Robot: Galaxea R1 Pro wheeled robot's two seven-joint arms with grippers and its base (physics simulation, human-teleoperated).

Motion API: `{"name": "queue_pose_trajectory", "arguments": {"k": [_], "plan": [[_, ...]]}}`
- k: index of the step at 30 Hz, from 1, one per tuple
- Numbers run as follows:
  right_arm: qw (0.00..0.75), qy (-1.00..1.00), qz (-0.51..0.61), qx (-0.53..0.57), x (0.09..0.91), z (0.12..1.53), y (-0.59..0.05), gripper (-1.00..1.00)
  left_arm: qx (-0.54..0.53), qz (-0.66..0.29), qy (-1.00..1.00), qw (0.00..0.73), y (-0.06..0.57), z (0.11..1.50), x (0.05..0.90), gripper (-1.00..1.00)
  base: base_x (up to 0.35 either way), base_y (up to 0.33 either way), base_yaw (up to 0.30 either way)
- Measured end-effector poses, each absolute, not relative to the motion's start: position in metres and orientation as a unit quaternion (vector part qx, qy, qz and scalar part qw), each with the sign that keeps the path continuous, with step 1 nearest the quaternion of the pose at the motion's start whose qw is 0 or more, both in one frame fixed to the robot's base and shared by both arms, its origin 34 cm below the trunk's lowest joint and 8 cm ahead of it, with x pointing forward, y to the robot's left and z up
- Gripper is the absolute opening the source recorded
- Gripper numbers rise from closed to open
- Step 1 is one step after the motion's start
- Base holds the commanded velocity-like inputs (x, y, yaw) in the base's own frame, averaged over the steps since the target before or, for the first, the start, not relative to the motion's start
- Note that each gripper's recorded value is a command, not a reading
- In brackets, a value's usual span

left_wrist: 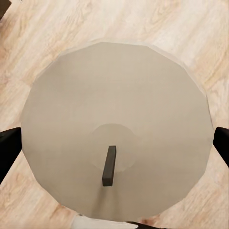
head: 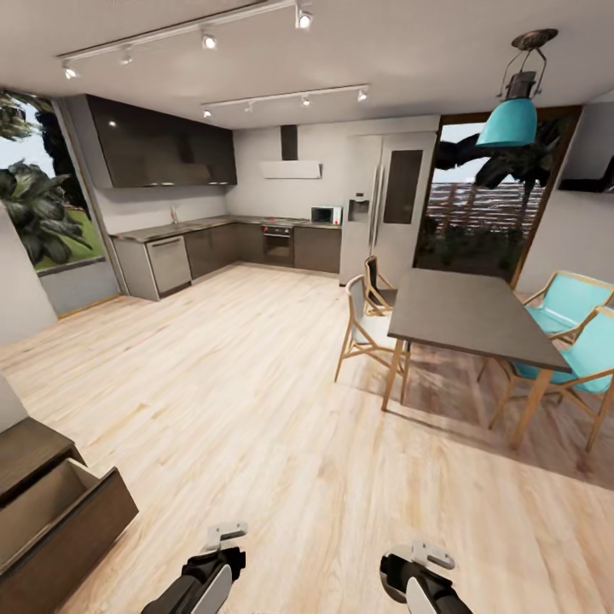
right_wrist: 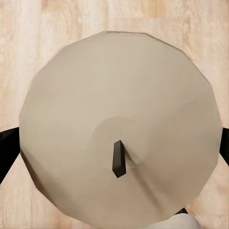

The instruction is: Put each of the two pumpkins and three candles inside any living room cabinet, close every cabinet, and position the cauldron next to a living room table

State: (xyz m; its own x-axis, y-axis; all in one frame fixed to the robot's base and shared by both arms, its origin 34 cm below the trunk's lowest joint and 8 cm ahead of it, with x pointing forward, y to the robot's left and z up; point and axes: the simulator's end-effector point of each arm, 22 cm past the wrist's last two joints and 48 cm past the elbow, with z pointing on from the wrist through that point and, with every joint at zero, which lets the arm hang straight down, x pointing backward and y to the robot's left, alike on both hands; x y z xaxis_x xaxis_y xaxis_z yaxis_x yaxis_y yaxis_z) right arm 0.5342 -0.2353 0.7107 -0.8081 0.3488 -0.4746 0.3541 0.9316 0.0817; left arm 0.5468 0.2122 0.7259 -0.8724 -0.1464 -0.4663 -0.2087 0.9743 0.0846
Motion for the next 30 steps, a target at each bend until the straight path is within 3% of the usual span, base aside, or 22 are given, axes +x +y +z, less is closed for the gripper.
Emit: {"name": "queue_pose_trajectory", "arguments": {"k": [30], "plan": [[0.236, 0.959, -0.004, 0.156, 0.527, 0.702, -0.219, -1.0, -0.094, 0.062, 0.967, 0.229, 0.205, 0.719, 0.543, -1.0, 0.0, 0.0, 0.258]]}}
